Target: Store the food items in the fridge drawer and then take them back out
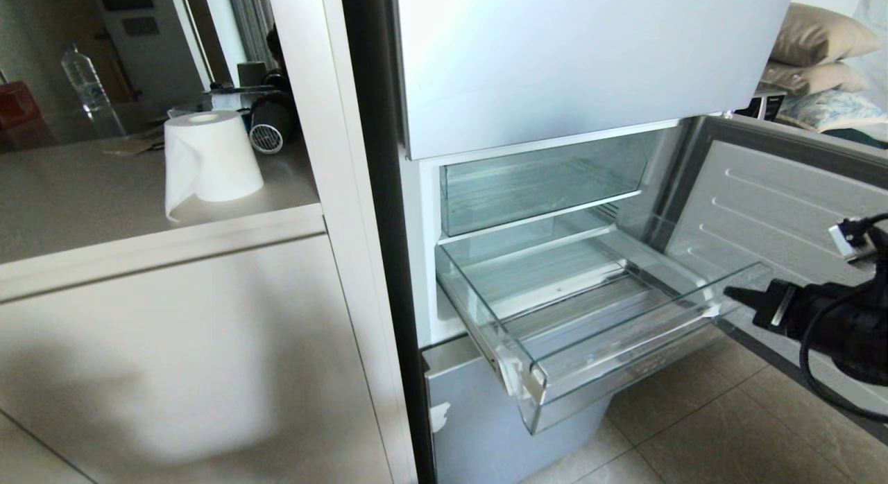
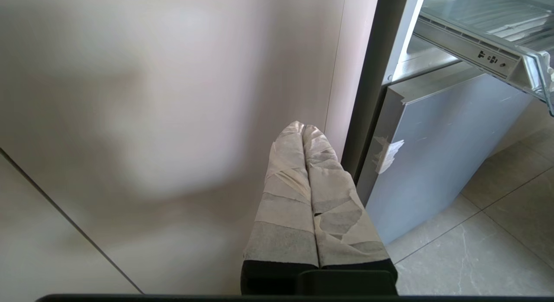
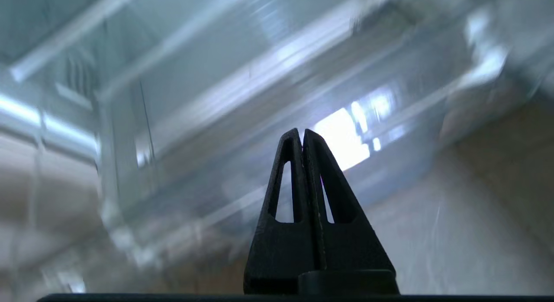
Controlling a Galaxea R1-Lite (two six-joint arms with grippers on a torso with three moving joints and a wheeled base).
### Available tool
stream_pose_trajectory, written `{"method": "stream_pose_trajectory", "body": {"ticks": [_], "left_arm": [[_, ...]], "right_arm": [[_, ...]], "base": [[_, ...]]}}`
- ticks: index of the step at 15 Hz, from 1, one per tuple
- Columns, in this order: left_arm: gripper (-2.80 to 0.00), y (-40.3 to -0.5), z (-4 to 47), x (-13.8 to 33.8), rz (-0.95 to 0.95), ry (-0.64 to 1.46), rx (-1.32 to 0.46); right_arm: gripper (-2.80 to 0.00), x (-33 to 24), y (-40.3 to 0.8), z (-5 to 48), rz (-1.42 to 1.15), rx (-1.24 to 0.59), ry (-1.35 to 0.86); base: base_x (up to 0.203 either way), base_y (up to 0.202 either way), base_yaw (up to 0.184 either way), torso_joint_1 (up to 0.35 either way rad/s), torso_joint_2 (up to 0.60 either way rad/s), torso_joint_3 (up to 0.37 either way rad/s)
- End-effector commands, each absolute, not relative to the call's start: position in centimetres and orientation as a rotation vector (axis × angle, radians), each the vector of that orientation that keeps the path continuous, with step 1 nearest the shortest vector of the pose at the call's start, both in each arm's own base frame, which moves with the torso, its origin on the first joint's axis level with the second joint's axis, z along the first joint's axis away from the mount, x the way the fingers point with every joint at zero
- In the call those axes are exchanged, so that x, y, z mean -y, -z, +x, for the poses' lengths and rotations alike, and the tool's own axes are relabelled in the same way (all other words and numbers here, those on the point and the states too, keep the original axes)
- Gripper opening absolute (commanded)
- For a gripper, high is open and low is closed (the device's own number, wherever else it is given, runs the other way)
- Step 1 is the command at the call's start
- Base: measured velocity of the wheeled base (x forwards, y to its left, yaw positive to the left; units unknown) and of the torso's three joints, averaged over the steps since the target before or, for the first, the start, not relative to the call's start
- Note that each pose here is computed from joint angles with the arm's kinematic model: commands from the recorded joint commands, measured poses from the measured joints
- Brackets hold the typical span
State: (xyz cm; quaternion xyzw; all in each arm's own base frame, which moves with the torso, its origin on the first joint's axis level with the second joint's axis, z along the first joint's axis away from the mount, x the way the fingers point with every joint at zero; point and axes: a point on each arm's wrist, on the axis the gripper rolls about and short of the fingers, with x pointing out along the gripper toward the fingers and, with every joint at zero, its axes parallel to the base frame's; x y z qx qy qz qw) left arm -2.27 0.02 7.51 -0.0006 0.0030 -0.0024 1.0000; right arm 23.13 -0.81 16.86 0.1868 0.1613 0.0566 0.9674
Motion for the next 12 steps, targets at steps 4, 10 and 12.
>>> {"method": "stream_pose_trajectory", "body": {"ticks": [4,10,12], "left_arm": [[-2.8,-7.5,-2.3,0.0,-0.002,0.005,-0.006],[-2.8,-7.5,-2.3,0.0,-0.001,0.005,-0.007],[-2.8,-7.5,-2.3,0.0,-0.001,0.005,-0.007]], "right_arm": [[-2.8,0.3,-13.5,20.3,0.383,-0.41,-0.13],[-2.8,0.1,-12.3,17.5,0.374,-0.451,-0.162],[-2.8,0.1,-11.9,17.6,0.376,-0.473,-0.157]], "base": [[0.0,0.0,0.0,0.0,0.0,0.0],[0.0,0.0,0.0,0.0,0.0,0.0],[0.0,0.0,0.0,0.0,0.0,0.0]]}}
